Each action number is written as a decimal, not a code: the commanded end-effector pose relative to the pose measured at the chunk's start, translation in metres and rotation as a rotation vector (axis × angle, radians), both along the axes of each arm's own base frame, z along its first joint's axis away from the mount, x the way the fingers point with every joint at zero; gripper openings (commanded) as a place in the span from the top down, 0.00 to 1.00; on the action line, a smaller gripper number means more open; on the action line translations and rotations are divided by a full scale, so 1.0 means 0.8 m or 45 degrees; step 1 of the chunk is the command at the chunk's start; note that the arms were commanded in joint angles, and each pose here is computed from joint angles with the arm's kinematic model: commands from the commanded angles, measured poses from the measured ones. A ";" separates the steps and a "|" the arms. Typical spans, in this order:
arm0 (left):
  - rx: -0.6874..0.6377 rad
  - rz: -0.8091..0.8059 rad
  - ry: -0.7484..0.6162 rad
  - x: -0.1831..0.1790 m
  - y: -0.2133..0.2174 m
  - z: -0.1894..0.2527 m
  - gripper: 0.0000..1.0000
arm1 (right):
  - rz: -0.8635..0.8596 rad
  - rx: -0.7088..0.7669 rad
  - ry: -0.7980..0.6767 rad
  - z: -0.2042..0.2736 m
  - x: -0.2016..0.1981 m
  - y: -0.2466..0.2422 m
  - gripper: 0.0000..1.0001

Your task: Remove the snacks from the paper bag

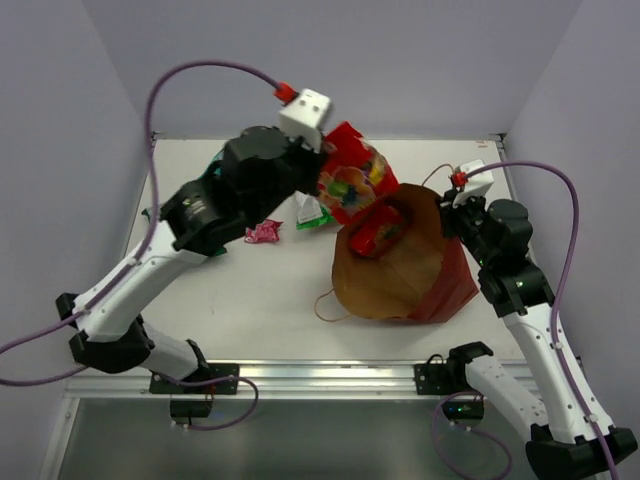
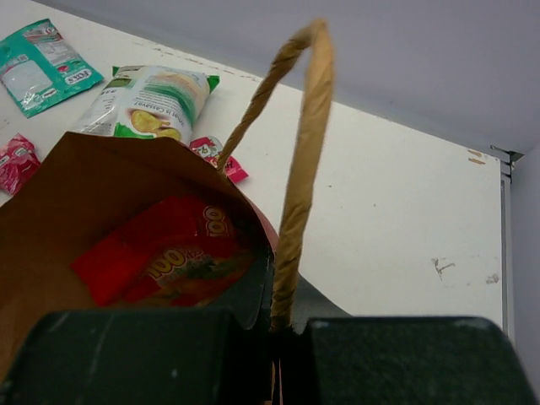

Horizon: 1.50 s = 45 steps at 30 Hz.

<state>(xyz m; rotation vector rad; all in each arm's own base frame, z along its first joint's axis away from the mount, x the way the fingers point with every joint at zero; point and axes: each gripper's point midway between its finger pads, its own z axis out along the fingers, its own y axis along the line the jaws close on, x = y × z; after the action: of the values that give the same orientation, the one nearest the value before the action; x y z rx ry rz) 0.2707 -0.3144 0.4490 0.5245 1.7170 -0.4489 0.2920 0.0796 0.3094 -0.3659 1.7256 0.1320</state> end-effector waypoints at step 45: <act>0.137 -0.177 0.402 -0.052 -0.141 -0.219 0.14 | -0.054 0.061 -0.146 0.039 0.002 -0.006 0.99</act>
<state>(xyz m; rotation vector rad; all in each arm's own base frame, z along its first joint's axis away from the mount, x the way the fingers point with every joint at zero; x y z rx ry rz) 0.2087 -0.4168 0.2808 0.7214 2.0410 -0.6605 0.2927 0.0722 0.3135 -0.3254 1.7163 0.0979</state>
